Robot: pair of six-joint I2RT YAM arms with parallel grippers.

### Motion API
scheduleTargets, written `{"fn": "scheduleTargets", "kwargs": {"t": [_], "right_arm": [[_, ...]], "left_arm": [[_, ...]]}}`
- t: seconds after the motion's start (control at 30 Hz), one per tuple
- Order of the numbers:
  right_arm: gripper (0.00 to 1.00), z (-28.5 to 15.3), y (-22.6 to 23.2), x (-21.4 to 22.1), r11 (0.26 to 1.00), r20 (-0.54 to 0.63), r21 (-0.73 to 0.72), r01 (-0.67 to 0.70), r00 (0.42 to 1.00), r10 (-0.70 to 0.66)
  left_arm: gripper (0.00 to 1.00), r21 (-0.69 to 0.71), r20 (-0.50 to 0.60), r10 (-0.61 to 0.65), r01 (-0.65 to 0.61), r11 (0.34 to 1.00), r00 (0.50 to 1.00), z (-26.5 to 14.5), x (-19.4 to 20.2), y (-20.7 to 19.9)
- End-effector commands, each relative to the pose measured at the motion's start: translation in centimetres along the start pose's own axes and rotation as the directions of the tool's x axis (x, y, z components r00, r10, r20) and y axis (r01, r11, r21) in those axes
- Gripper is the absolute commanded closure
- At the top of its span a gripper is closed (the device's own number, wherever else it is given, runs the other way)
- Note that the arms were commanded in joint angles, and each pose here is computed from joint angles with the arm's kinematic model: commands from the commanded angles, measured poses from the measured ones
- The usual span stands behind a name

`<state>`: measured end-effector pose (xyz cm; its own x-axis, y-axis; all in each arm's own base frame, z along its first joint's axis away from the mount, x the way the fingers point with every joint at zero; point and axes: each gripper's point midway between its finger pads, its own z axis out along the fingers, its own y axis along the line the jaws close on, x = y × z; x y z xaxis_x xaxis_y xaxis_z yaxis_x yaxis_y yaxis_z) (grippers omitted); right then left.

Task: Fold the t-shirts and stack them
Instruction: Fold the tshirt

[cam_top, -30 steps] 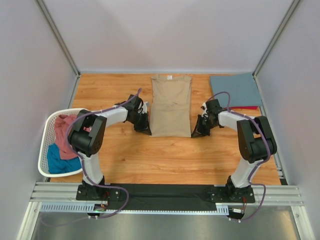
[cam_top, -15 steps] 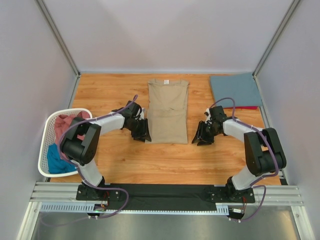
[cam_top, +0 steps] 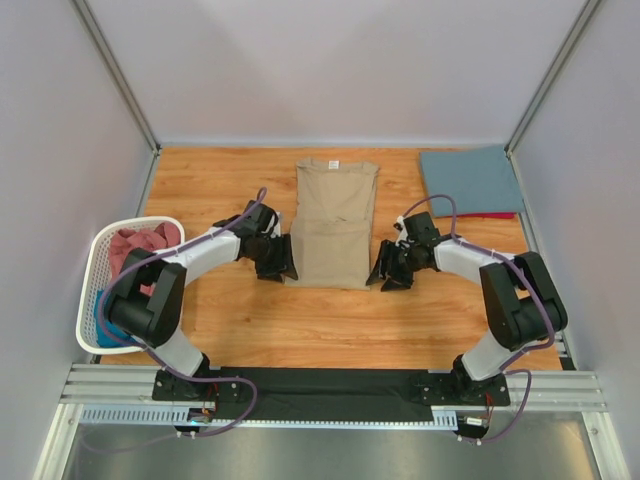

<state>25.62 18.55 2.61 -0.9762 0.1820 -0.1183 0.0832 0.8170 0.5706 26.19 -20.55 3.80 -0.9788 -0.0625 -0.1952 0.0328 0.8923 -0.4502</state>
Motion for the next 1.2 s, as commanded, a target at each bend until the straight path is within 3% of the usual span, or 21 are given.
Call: {"fn": "scheduleTargets", "kwargs": {"t": [0.0,0.27,0.4,0.87,0.97,1.0,1.07,1.17], "right_arm": [[0.47,0.8,1.0,-0.8,1.0,0.041,-0.008,-0.022,0.999,0.022],[0.5,1.6,0.0,-0.8,0.996,0.067,0.066,-0.067,0.996,0.063],[0.53,2.1,-0.1,-0.2,0.995,0.054,0.056,-0.085,0.995,0.082],[0.61,2.7,-0.4,0.5,0.994,0.039,0.056,-0.097,0.995,0.095],[0.65,2.9,-0.6,0.7,0.993,0.036,0.063,-0.099,0.995,0.097],[0.67,3.0,-0.6,0.7,0.993,0.034,0.063,-0.099,0.995,0.097],[0.78,3.0,-0.8,0.8,0.993,0.035,0.069,-0.098,0.995,0.095],[0.96,2.7,-0.8,0.7,0.995,0.045,0.068,-0.077,0.996,0.074]], "left_arm": [[0.43,0.014,0.05,0.027,-0.028,1.0,0.998,-2.0,-0.8,-0.8],[0.42,-0.001,0.046,0.016,-0.016,1.0,0.999,-1.7,-0.9,0.1],[0.43,0.017,0.008,-0.046,0.045,0.999,0.999,-0.2,0.1,1.0],[0.49,0.02,-0.022,-0.083,0.083,0.996,0.996,1.3,0.7,2.0],[0.56,0.002,-0.029,-0.087,0.087,0.996,0.996,1.5,0.8,2.4],[0.63,-0.001,-0.034,-0.091,0.091,0.996,0.995,1.6,0.9,2.5],[0.71,-0.001,-0.036,-0.095,0.095,0.996,0.995,1.6,0.9,2.4],[0.92,0.02,-0.037,-0.092,0.093,0.995,0.995,1.4,0.7,2.0]]}}
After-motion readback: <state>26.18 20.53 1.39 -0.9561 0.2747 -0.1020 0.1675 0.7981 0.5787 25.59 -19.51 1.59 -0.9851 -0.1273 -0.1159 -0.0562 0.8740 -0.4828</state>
